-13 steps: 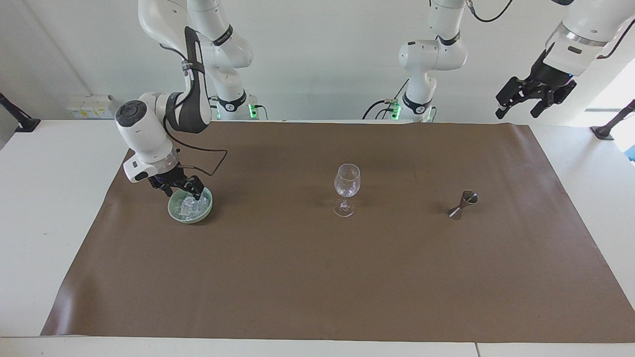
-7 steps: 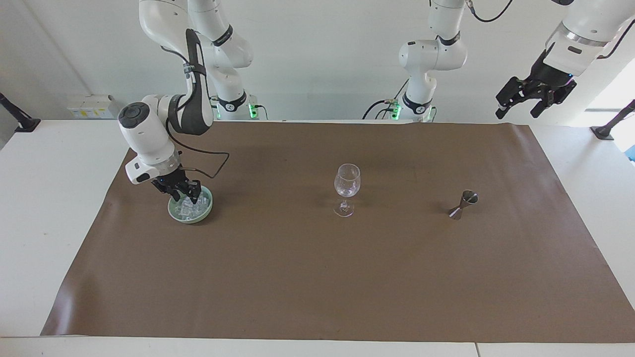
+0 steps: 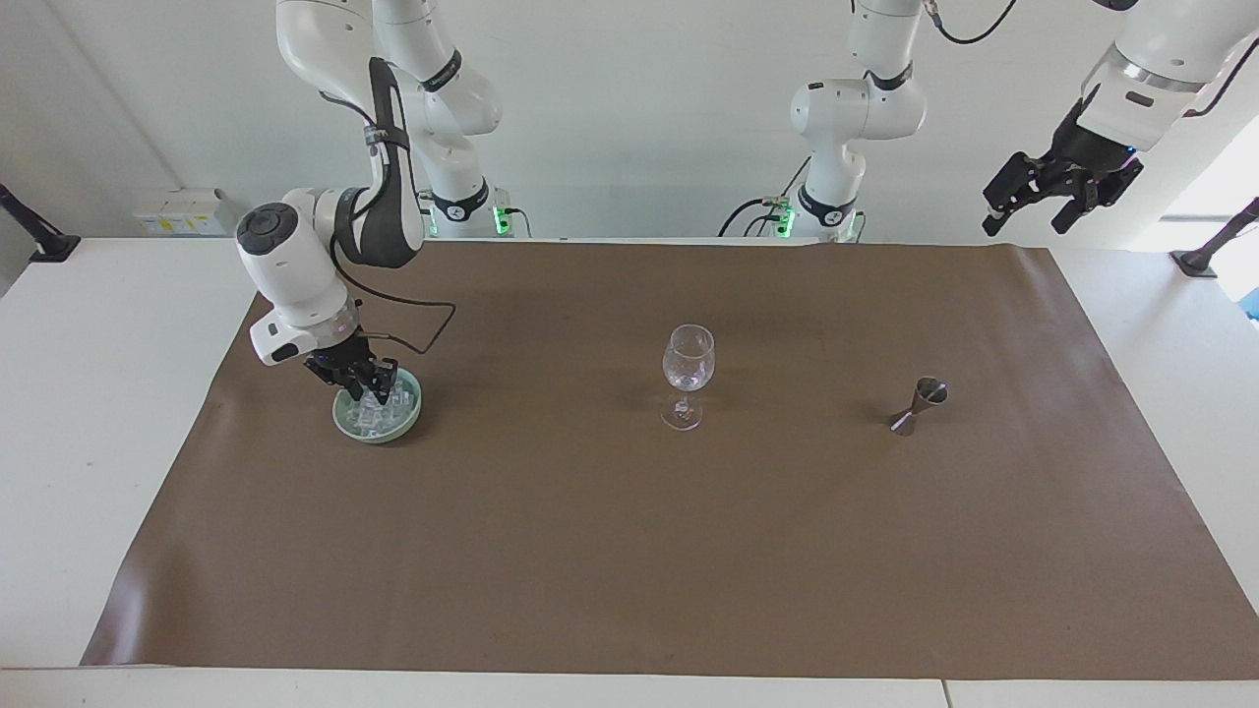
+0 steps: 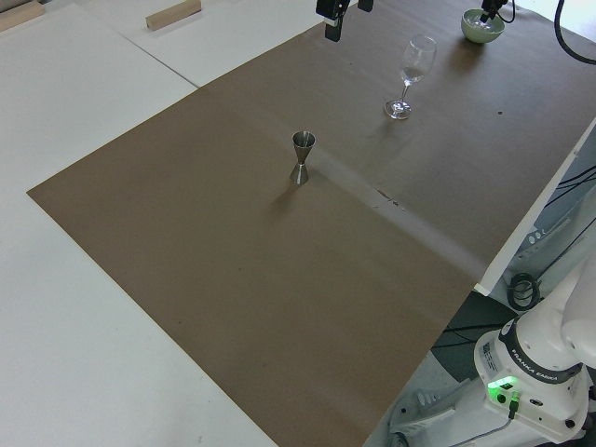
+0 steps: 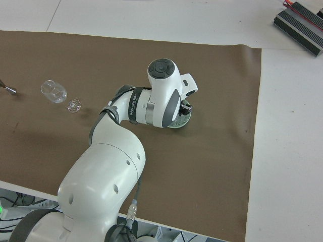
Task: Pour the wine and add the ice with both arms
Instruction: 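Close the right gripper on the rim of the green ice cup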
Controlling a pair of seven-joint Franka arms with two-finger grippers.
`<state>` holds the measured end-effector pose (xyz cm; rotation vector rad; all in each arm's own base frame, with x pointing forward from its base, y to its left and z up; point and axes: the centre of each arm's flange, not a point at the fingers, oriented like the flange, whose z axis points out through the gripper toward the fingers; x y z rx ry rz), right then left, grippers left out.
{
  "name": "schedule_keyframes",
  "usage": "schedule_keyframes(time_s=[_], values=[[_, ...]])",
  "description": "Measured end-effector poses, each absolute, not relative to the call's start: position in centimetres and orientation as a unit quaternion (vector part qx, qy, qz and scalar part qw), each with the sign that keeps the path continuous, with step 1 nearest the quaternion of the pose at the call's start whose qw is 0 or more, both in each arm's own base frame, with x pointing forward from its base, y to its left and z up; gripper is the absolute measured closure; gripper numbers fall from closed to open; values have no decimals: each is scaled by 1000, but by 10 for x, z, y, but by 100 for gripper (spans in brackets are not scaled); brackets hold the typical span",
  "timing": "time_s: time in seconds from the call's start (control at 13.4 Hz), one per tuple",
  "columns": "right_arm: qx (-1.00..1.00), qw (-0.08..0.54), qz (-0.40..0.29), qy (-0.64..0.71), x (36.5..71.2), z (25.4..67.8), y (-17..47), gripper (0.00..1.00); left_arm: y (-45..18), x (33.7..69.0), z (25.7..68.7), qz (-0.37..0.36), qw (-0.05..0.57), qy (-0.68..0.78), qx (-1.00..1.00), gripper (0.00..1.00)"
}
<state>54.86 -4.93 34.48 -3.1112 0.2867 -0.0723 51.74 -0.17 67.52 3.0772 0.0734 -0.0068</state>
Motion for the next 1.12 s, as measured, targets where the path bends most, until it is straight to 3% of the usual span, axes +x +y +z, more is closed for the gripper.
schedule_keyframes(time_s=[0.15, 0.3, 0.75, 1.12], values=[[-996, 8, -23, 92, 549, 345, -49, 65, -2, 517, 675, -2, 32, 24, 999, 0], [-996, 8, -23, 91, 549, 345, -49, 78, -2, 517, 675, -2, 32, 24, 999, 0], [-996, 8, -12, 91, 550, 350, -49, 78, -2, 517, 675, -2, 32, 24, 999, 0], [-996, 8, -15, 84, 561, 409, -42, 78, -2, 517, 675, -2, 32, 24, 999, 0]])
